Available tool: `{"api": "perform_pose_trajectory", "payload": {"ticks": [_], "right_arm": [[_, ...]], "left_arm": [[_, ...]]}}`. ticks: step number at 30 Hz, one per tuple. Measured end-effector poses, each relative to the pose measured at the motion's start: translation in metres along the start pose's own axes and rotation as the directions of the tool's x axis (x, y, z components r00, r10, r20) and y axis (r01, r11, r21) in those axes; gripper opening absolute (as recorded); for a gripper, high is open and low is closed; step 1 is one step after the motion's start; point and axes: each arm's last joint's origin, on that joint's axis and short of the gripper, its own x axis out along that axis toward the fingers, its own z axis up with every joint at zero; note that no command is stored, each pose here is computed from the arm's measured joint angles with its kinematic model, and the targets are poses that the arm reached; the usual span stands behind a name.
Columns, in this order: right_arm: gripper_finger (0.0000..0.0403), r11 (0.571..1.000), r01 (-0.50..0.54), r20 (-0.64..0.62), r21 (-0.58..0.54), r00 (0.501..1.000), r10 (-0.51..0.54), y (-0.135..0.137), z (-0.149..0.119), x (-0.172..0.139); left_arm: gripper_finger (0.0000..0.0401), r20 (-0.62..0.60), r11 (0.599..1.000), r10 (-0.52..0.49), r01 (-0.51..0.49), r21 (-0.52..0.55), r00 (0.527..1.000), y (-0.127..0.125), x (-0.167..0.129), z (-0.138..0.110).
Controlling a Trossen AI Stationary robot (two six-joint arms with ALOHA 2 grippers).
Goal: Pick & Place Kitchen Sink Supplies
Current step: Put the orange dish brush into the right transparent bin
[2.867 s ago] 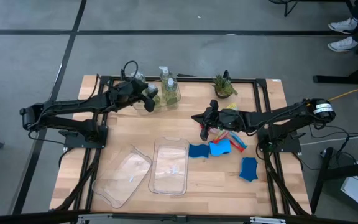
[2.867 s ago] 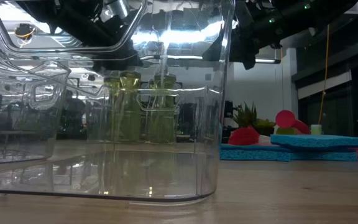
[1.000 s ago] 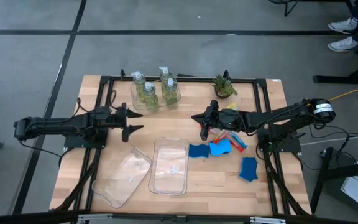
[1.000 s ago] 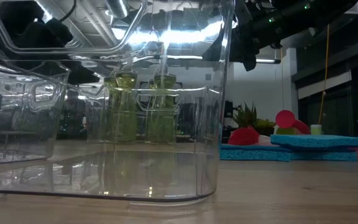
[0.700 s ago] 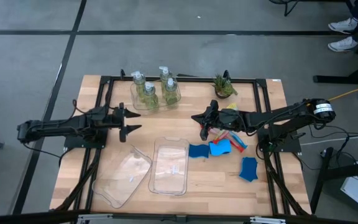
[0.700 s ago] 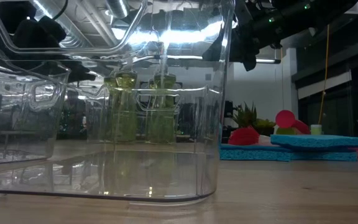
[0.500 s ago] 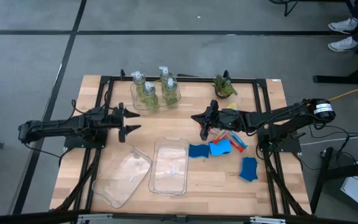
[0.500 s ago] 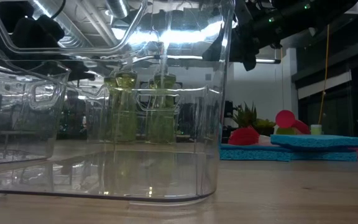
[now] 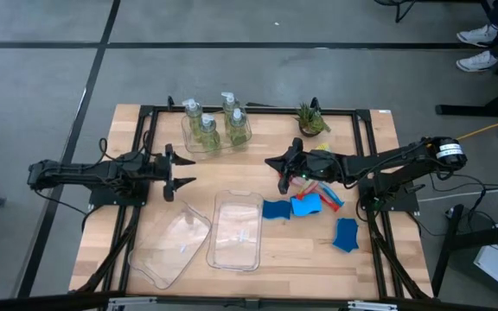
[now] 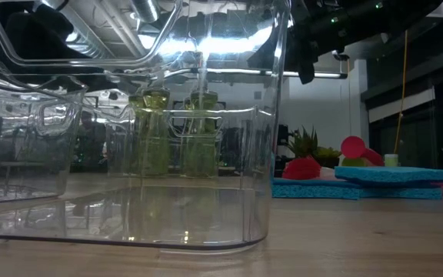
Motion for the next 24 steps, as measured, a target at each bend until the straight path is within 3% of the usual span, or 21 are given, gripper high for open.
{"api": "perform_pose_trajectory", "payload": {"ticks": [9,12,24], "right_arm": [[0.0011,1.0,0.0,0.0,0.004,1.0,0.0,0.0,0.0,0.0],[0.0011,1.0,0.0,0.0,0.004,1.0,0.0,0.0,0.0,0.0],[0.0011,1.0,-0.001,-0.001,0.004,1.0,0.001,0.0,0.0,0.0]], "left_arm": [[0.026,0.049,0.997,-0.071,0.069,0.043,0.996,-0.004,0.0,0.004],[0.026,0.073,0.997,-0.071,0.069,0.03,0.995,-0.004,0.002,-0.009],[0.026,0.051,1.0,0.016,-0.017,0.008,0.999,0.001,0.003,-0.01]]}}
